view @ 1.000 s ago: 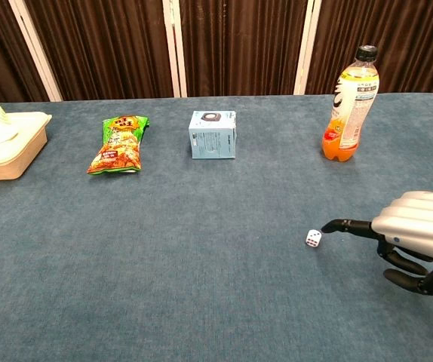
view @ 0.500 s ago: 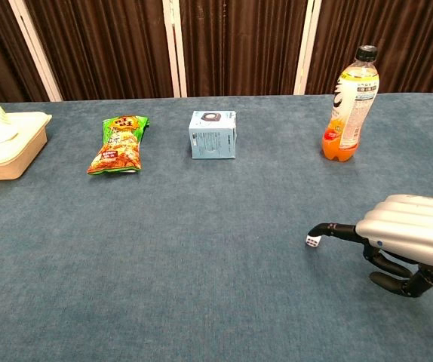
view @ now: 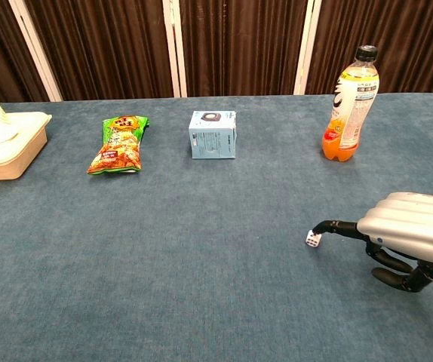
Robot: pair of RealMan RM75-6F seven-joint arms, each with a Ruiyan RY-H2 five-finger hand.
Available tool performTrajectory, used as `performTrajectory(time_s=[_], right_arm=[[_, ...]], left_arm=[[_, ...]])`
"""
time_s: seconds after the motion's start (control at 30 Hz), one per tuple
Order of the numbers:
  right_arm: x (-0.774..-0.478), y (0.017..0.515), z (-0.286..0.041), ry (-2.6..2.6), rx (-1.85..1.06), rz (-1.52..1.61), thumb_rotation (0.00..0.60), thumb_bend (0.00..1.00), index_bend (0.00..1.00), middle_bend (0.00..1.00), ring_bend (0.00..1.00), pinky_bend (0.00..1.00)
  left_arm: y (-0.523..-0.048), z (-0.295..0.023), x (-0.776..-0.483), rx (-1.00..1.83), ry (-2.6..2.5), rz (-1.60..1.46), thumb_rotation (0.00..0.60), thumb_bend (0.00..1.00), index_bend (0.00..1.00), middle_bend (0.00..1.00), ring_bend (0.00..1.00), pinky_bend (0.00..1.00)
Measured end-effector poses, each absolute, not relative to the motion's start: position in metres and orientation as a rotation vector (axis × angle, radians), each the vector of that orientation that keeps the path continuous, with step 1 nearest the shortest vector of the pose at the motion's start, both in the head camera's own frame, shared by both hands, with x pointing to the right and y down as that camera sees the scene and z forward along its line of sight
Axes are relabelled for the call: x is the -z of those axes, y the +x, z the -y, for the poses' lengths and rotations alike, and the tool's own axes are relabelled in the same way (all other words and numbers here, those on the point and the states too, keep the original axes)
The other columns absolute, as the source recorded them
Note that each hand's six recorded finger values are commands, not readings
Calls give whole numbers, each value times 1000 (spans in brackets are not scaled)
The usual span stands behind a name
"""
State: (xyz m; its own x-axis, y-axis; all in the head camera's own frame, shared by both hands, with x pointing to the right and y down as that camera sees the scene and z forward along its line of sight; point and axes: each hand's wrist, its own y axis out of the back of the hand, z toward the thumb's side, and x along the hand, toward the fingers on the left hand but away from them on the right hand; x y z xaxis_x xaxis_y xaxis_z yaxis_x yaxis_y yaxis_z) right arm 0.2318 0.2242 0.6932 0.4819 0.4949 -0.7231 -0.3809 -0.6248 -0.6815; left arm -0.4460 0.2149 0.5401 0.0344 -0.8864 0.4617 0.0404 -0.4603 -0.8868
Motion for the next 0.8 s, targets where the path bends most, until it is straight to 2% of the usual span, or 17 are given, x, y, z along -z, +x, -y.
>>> performTrajectory(time_s=[0.57,0.8], right_arm=[[-694,245,-232,-1866,-1297,50,600,548,43,775,740,1000],[-684,254,-235,-1861,-1287,51,600,547,43,775,740,1000]], left_arm=[[-445,-216,-542,1537,-1549,-880,600,0,0,0,0,0],[-444,-216,-543,1538,-1550,-873,600,0,0,0,0,0]])
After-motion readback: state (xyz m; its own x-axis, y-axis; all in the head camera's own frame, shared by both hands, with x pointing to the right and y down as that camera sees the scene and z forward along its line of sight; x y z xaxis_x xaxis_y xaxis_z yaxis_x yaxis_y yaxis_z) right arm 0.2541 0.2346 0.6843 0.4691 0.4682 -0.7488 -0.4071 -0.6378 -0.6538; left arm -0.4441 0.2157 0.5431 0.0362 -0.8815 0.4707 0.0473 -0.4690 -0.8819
